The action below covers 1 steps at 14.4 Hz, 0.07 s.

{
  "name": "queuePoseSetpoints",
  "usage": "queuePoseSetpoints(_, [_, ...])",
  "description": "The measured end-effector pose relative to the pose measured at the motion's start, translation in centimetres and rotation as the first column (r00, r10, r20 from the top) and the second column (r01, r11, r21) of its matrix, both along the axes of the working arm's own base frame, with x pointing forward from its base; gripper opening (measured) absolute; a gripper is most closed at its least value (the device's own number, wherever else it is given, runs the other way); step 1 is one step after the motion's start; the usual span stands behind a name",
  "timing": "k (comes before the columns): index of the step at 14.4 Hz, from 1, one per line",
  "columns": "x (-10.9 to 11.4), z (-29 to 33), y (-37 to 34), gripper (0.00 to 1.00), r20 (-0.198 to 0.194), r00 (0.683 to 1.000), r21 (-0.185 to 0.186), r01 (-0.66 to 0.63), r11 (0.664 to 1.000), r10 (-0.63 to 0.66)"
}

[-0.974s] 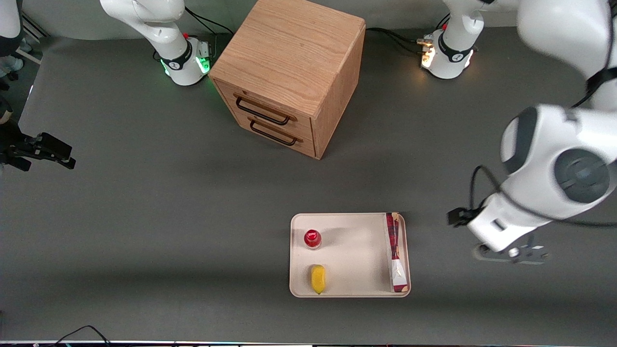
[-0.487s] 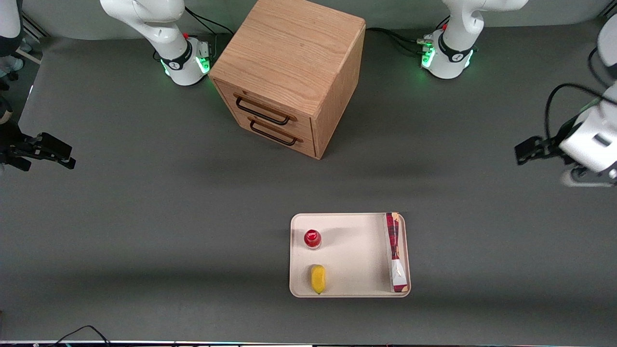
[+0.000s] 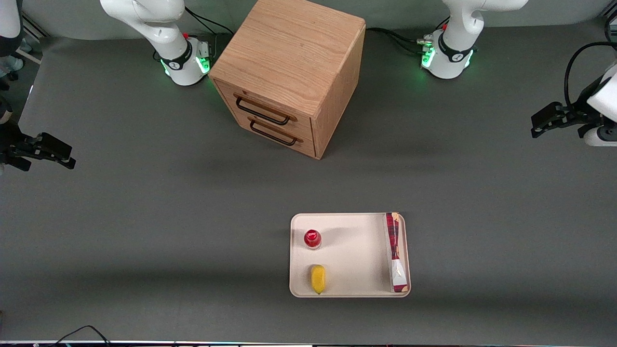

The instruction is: Place red cookie box on tray

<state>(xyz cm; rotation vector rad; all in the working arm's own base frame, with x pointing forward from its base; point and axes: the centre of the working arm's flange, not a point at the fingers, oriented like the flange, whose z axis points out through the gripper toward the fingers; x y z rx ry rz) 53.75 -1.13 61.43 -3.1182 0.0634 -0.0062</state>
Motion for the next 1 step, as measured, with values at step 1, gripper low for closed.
queuePoseSetpoints(1, [-0.07, 0.14, -0.02, 1.00, 0.003, 1.000, -0.003, 0.000, 1.000, 0.000])
